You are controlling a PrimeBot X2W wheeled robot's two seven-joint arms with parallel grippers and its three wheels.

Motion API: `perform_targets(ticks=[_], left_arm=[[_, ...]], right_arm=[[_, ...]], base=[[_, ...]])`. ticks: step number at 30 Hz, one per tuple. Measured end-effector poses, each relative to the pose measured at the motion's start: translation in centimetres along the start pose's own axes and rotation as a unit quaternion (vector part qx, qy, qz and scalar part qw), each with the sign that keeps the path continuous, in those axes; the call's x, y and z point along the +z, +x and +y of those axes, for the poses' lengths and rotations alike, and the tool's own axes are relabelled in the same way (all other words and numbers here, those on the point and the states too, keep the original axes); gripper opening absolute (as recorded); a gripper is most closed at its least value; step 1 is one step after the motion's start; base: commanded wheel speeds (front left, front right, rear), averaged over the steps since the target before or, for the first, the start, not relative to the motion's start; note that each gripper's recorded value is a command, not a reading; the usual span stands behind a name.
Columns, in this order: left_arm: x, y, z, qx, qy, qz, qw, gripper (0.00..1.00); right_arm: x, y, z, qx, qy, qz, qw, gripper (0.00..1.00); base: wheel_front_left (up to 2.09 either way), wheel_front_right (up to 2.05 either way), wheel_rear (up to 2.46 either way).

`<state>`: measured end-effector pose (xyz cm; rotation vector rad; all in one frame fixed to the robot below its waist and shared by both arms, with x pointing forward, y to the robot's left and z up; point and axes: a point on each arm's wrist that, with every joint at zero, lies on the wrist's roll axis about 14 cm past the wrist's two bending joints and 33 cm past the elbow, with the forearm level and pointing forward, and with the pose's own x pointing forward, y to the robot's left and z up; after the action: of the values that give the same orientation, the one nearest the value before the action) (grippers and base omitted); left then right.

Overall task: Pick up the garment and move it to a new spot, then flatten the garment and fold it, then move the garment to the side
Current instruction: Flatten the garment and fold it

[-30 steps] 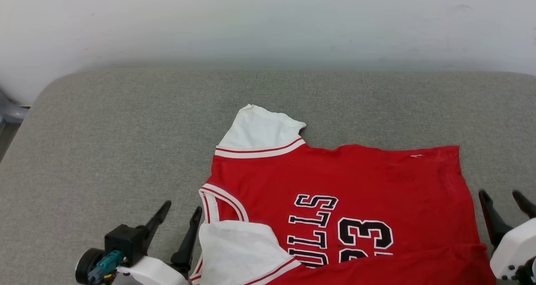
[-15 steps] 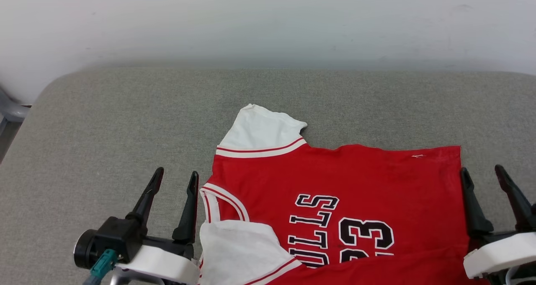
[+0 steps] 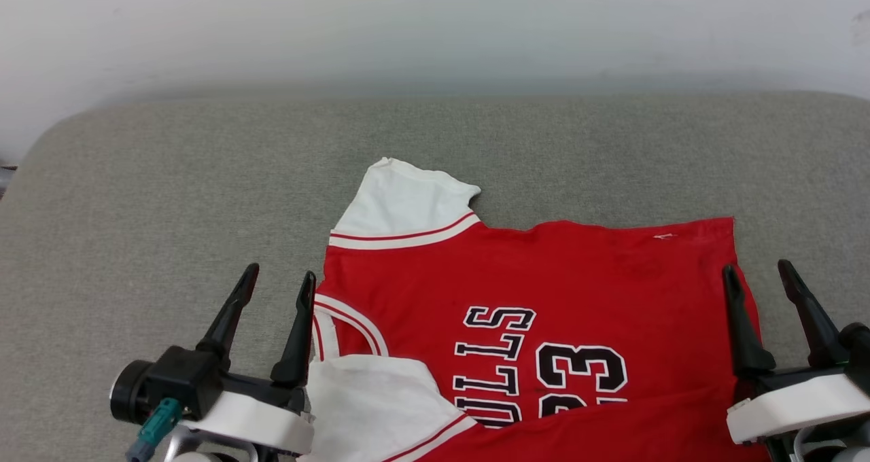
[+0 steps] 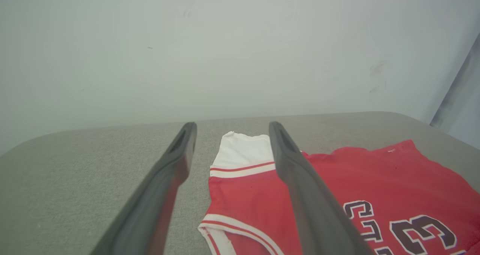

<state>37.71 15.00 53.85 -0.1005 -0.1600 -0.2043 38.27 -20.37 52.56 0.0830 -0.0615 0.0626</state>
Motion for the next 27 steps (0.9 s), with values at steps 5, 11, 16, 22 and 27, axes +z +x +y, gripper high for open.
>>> perform_targets(ticks=[5,11,16,22,27], left_arm=[[-1.3,2.9,0.2,-0.039,0.015,0.016,0.999,1.0],[-2.9,9.6,0.5,-0.085,-0.012,0.095,0.992,1.0],[-6.6,13.6,0.5,-0.13,0.003,0.227,0.965,1.0],[-11.5,15.6,1.0,-0.162,0.021,0.365,0.917,1.0],[-14.1,17.5,1.7,-0.165,0.022,0.423,0.891,1.0]], right_arm=[[0.1,0.8,0.5,0.004,0.009,-0.005,1.0,1.0],[-0.9,1.9,0.1,-0.006,0.012,0.003,1.0,1.0],[-2.4,2.8,-0.2,-0.013,0.014,0.018,1.0,1.0],[-5.0,3.1,-1.4,-0.037,0.009,0.046,0.998,1.0],[-7.0,2.8,-2.1,-0.055,0.013,0.066,0.996,1.0]], base=[[0.0,0.0,0.0],[0.0,0.0,0.0],[0.0,0.0,0.0],[0.0,0.0,0.0],[0.0,0.0,0.0]])
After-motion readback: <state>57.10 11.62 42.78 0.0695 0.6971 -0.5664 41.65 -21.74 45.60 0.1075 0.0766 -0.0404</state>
